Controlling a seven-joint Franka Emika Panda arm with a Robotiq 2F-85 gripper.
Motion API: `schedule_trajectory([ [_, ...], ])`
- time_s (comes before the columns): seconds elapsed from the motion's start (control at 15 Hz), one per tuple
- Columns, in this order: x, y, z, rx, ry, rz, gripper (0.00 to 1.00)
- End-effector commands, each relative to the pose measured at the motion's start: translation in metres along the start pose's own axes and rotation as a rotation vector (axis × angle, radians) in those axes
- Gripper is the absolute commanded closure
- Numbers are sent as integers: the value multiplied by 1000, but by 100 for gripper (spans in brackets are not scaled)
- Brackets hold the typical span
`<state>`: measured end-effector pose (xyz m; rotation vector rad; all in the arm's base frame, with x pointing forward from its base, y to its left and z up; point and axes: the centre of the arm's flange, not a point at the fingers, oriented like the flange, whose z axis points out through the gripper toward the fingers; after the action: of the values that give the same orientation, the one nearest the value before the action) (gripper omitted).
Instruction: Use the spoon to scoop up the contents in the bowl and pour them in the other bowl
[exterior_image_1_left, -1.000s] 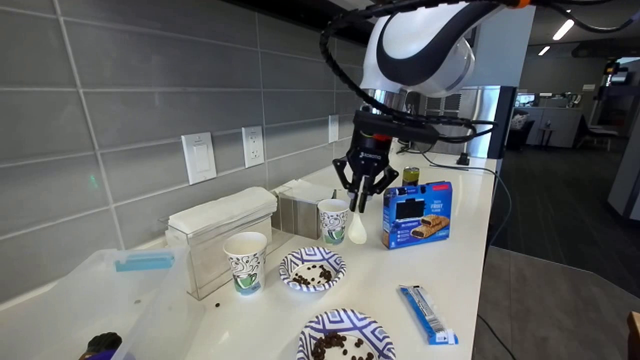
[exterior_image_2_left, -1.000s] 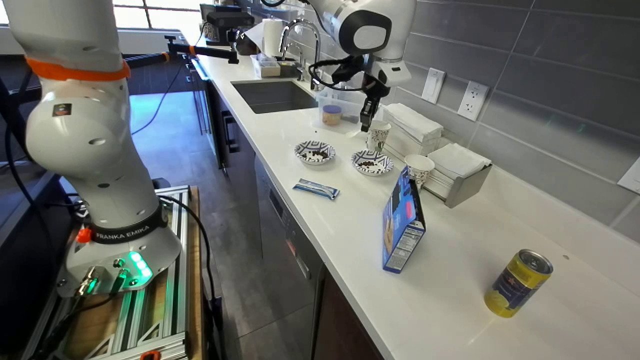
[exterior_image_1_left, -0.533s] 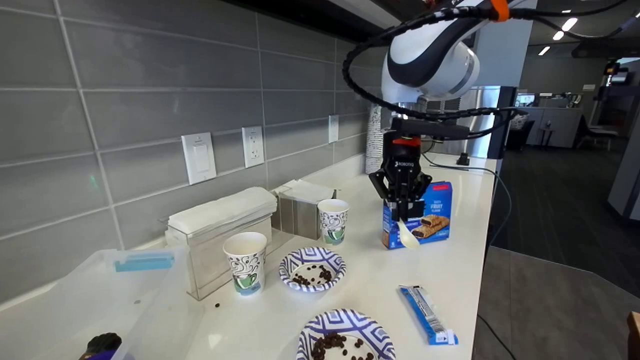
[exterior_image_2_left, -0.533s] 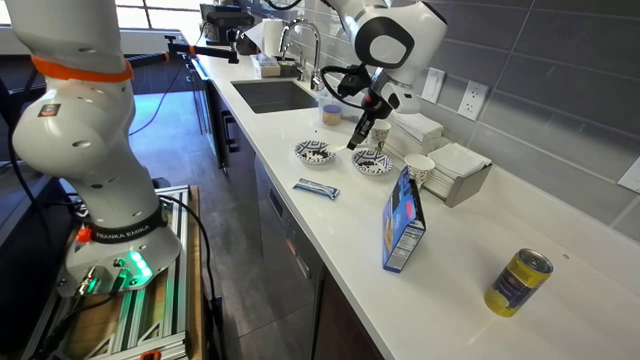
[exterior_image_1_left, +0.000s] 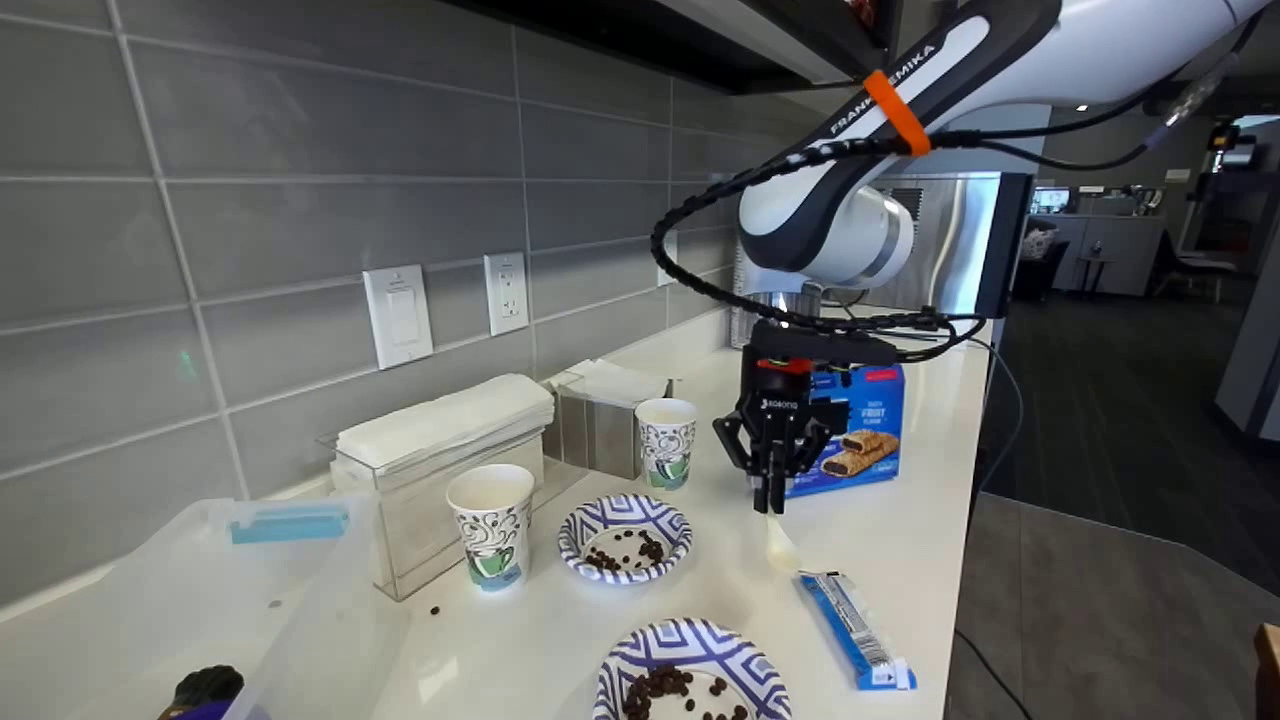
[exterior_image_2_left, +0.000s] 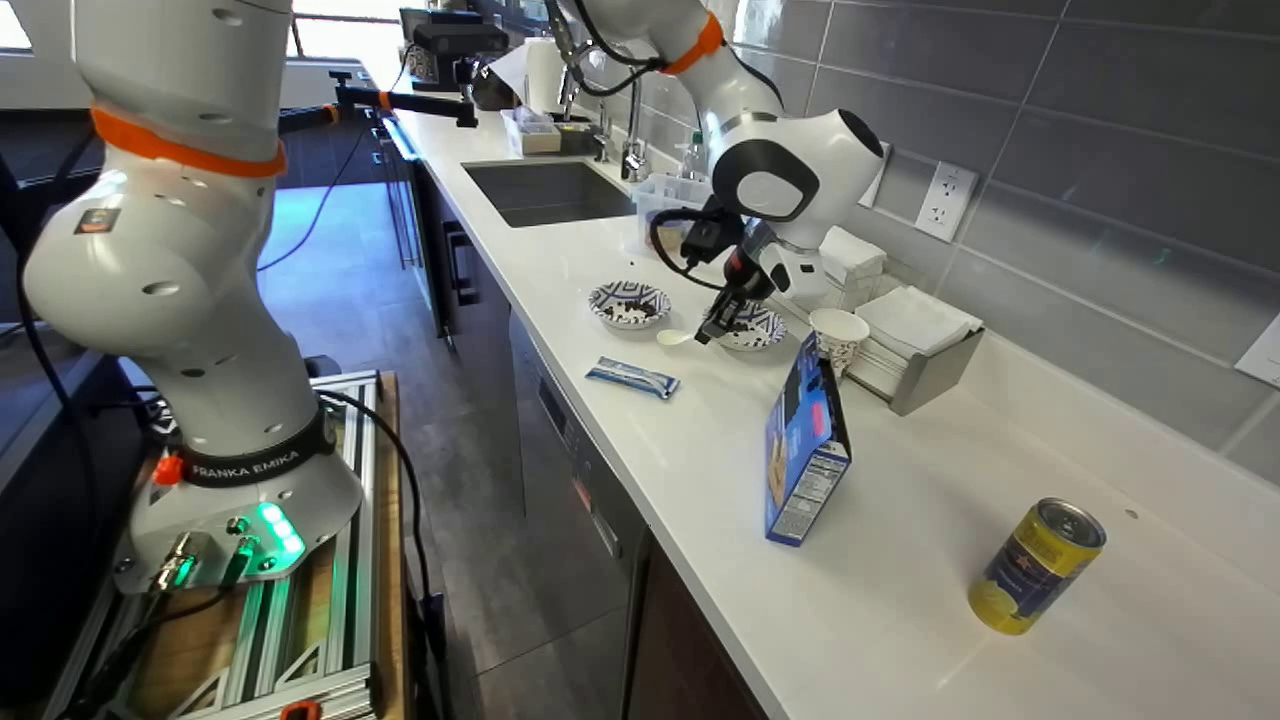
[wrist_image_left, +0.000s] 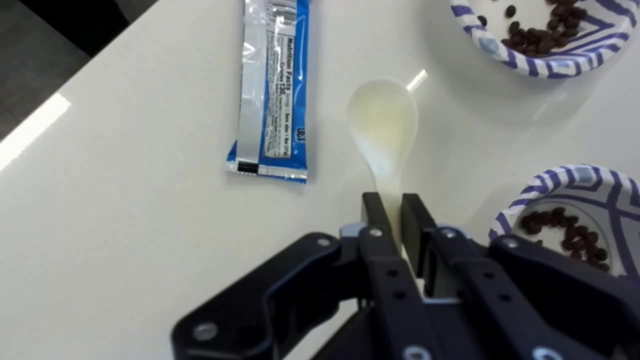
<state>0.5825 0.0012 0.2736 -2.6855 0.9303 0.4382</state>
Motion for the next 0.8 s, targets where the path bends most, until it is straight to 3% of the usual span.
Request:
schedule_trajectory([
  [0.0,21,-6,22,35,-16,22,97],
  [0.27,27,-3,33,17,-35,37,97],
  [0.33,26,-5,32,10,-33,35,61],
  [0.4,22,-8,27,3,-31,24,61],
  [0.73,-13,-34,-4,-36,26,-74,25],
])
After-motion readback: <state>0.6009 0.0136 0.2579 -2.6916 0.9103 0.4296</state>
